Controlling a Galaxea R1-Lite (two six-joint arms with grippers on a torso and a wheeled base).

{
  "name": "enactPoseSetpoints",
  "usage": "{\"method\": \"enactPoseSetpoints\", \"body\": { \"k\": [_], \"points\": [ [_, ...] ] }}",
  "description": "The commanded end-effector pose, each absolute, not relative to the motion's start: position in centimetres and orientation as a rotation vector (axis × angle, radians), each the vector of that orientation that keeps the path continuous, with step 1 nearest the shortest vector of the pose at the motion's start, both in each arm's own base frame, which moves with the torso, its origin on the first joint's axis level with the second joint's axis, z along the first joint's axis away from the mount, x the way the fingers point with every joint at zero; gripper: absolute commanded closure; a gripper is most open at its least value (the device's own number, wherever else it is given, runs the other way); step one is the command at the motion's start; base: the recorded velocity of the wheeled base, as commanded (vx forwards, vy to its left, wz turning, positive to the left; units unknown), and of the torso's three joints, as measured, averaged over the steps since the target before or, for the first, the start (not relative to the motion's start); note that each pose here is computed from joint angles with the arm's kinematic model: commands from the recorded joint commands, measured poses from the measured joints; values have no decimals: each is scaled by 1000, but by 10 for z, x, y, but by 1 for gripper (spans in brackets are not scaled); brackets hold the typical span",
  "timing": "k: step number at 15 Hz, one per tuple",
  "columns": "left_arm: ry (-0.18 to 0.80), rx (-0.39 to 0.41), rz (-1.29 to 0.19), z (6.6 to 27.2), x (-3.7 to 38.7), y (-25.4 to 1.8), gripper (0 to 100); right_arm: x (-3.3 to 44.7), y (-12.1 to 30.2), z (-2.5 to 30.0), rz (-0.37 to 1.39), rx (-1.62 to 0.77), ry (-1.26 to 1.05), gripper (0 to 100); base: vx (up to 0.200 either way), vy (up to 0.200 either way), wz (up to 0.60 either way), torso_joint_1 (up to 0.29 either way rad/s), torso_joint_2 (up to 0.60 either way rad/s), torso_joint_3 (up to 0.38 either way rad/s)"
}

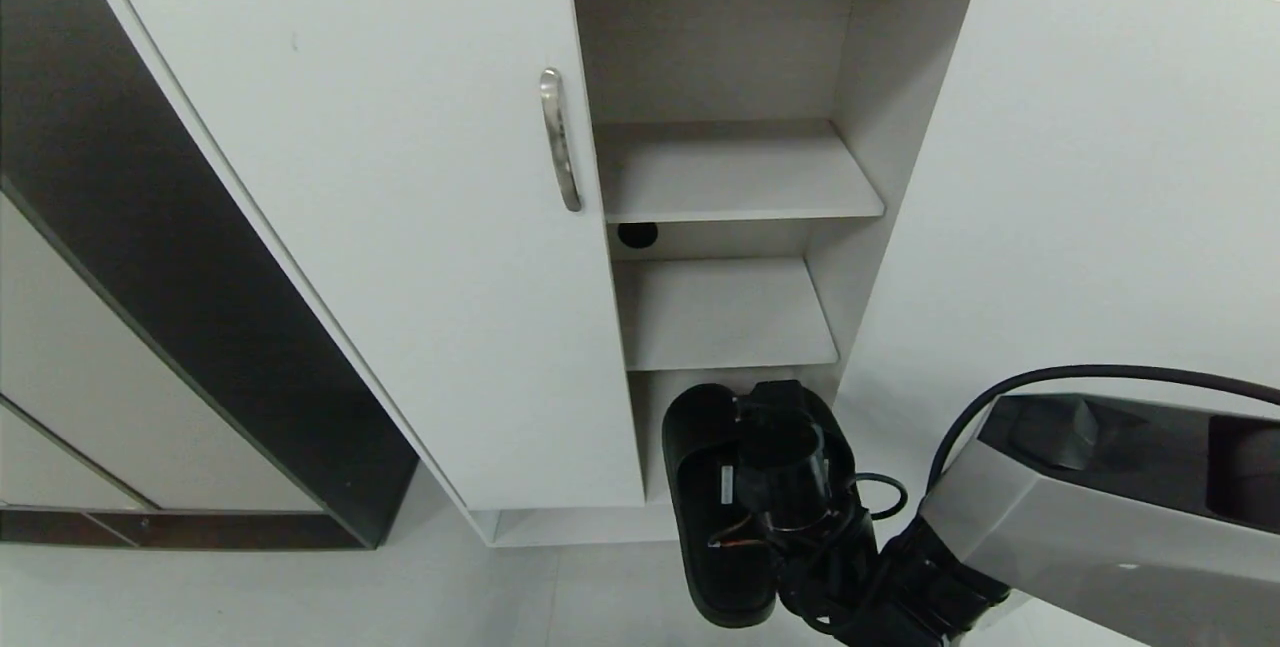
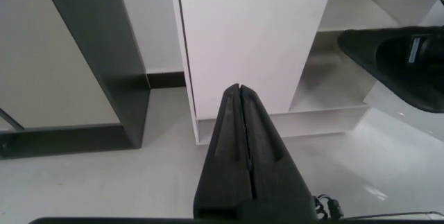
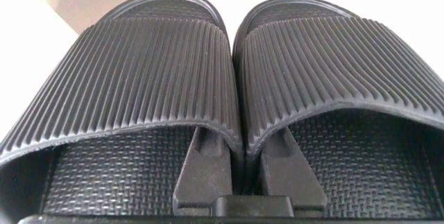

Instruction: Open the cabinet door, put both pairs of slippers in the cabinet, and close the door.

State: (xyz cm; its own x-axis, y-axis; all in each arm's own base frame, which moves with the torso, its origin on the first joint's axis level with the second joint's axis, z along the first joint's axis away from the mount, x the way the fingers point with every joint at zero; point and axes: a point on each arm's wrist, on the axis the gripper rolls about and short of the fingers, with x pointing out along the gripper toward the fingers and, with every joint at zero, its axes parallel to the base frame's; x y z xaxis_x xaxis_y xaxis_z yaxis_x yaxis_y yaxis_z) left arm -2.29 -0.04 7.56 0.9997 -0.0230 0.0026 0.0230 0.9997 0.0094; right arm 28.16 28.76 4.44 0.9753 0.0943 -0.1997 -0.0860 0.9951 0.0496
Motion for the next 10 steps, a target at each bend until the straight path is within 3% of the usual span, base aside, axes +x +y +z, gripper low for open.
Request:
{"method": "enactPoseSetpoints", "body": {
  "k": [1, 8, 10],
  "points": [
    [-2, 11, -23, 76, -23, 0, 100, 276, 286, 47, 107, 21, 122, 100, 0, 0, 0, 2, 7, -168],
    [-2, 11, -23, 76, -23, 0, 100, 281, 288, 33, 108, 14, 43, 100, 0, 0, 0, 0, 0, -14],
    [-2, 11, -25, 76, -23, 0, 100, 284, 288, 38, 102, 26, 31, 100, 200, 0, 0, 0, 2, 2]
  ]
}}
